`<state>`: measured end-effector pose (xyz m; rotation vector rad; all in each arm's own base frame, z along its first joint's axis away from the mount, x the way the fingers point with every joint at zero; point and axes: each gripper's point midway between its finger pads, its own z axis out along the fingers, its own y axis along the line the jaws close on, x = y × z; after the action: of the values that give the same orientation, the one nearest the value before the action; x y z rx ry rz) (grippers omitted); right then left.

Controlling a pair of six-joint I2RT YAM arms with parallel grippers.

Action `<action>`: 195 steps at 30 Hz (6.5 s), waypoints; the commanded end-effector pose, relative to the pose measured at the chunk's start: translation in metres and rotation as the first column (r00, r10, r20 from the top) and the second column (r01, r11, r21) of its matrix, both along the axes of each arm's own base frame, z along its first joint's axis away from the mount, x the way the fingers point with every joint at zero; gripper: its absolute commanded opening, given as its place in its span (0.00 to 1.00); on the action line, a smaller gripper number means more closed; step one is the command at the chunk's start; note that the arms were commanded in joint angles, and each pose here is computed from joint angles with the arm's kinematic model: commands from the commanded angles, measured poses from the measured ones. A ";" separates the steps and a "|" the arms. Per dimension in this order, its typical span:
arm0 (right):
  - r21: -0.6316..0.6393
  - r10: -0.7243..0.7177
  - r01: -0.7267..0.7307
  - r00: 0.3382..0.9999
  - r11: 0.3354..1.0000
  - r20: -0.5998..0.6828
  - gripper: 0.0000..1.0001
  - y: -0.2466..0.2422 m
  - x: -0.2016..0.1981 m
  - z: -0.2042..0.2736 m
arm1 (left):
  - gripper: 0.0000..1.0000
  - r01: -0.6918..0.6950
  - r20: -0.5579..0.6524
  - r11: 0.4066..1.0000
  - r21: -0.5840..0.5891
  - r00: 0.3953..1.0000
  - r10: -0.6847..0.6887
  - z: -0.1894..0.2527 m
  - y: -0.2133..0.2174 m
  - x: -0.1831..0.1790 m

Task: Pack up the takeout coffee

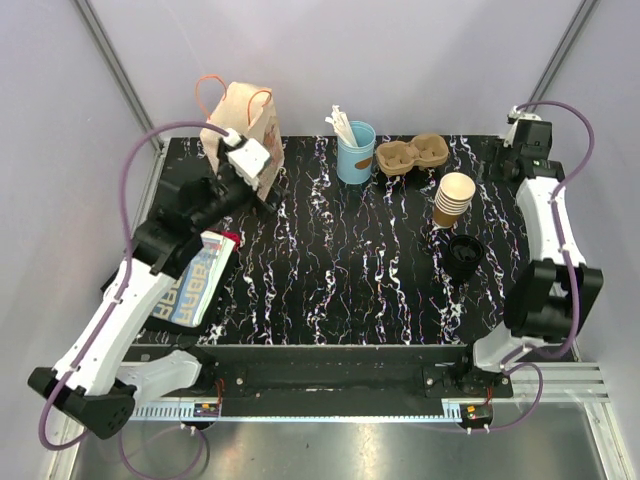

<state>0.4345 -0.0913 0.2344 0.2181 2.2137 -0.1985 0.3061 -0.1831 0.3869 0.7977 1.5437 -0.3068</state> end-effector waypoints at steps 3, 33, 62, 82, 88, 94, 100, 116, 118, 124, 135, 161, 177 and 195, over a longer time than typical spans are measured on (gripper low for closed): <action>0.160 0.079 -0.079 0.997 0.984 0.007 0.72 0.025 0.020 -0.007 | 0.99 0.099 -0.182 0.992 0.081 0.980 -0.083 -0.099 -0.020 0.003; 0.263 0.102 -0.067 0.987 0.963 -0.122 0.33 0.036 0.029 -0.057 | 0.99 0.075 -0.284 0.997 0.022 0.957 -0.066 -0.160 -0.016 -0.003; 0.198 0.052 -0.035 0.996 0.980 -0.077 0.00 0.024 0.033 -0.033 | 0.99 0.080 -0.307 0.997 -0.002 0.949 -0.077 -0.163 -0.013 -0.002; 0.220 0.077 -0.097 0.992 0.971 0.097 0.00 0.036 0.039 0.064 | 0.99 0.065 -0.317 0.998 -0.008 0.946 -0.064 -0.163 -0.010 0.002; 0.197 0.140 -0.173 0.975 0.965 0.171 0.00 0.069 0.021 0.109 | 0.99 0.050 -0.303 0.998 -0.040 0.951 -0.059 -0.153 -0.001 0.002; 0.180 0.334 -0.353 0.934 0.918 0.127 0.00 0.158 -0.001 0.089 | 0.99 0.009 -0.295 0.998 -0.060 0.955 -0.027 -0.148 0.008 0.007; 0.223 0.510 -0.504 0.860 0.834 0.034 0.00 0.224 -0.008 0.034 | 0.99 -0.030 -0.294 0.995 -0.095 0.956 0.001 -0.143 0.018 0.011; 0.294 0.717 -0.678 0.696 0.673 -0.036 0.00 0.332 -0.010 -0.078 | 0.99 -0.022 -0.294 0.995 -0.096 0.956 -0.008 -0.144 0.018 0.012; 0.297 0.734 -0.691 0.677 0.659 -0.056 0.00 0.344 -0.014 -0.088 | 0.99 -0.023 -0.295 0.995 -0.092 0.956 -0.005 -0.145 0.019 0.012; 0.323 0.758 -0.699 0.645 0.638 -0.100 0.00 0.362 -0.024 -0.111 | 0.99 -0.022 -0.283 0.995 -0.094 0.959 -0.006 -0.143 0.020 0.011; 0.318 0.759 -0.699 0.639 0.640 -0.123 0.05 0.365 -0.031 -0.126 | 0.99 -0.014 -0.286 0.995 -0.099 0.958 -0.015 -0.142 0.019 0.010; -0.063 0.702 -0.740 0.659 0.670 -0.272 0.52 0.146 -0.107 -0.038 | 0.99 0.025 -0.298 0.993 -0.114 0.953 -0.058 -0.142 0.012 0.005; 0.029 0.669 -0.735 0.600 0.678 -0.439 0.43 0.092 -0.148 -0.099 | 0.99 0.030 -0.304 0.993 -0.111 0.951 -0.062 -0.143 0.012 0.004; 0.118 0.707 -0.747 0.549 0.654 -0.445 0.50 0.099 -0.145 -0.128 | 0.99 0.027 -0.312 0.994 -0.108 0.948 -0.060 -0.146 0.012 0.005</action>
<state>0.2802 0.0043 0.1060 -0.8960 2.5866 0.1284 0.3079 -0.1676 0.2276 0.7195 1.8496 -0.5516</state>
